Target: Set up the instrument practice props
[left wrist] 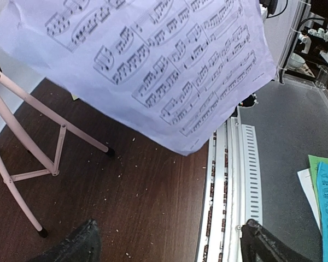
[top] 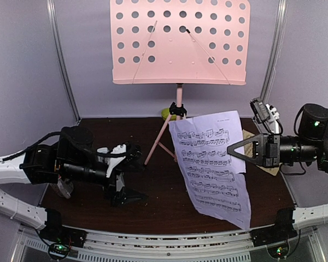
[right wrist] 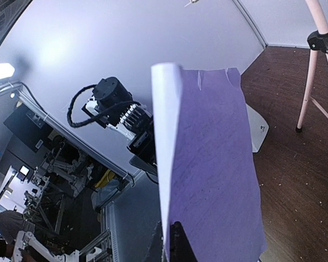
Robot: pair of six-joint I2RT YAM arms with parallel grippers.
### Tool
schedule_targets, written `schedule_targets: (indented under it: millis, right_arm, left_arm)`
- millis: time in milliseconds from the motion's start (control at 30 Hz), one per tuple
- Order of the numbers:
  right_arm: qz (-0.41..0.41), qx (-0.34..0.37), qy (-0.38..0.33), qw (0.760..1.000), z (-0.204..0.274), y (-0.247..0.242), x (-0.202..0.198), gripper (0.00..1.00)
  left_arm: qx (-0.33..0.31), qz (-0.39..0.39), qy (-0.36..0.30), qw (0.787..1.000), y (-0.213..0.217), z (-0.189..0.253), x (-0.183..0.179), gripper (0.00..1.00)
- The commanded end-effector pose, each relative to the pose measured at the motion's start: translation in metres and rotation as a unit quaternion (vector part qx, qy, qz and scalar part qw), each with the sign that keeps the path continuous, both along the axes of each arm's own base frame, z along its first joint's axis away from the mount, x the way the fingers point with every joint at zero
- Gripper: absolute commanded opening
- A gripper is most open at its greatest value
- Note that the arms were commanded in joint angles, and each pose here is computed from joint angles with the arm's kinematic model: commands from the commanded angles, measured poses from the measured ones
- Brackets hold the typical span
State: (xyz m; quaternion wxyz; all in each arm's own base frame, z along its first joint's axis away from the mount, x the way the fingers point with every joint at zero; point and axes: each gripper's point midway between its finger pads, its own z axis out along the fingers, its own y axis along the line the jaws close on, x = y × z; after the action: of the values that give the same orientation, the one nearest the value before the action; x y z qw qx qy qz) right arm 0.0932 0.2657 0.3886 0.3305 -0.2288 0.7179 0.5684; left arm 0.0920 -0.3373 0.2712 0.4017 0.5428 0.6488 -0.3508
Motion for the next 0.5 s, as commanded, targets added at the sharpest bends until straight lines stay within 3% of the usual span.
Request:
schedule_targets:
  millis: [0,467]
  right_arm:
    - [0.036,-0.02,-0.016,0.999,0.001,0.003,-0.014,0.0]
    - [0.088,-0.174,-0.069,0.978,-0.023,0.025,-0.028,0.0]
  left_arm:
    - [-0.043,-0.025,0.001,0.999,-0.004,0.04,-0.008,0.91]
    - [0.022,-0.027,-0.102,0.994,-0.002,0.102,0.01,0.98]
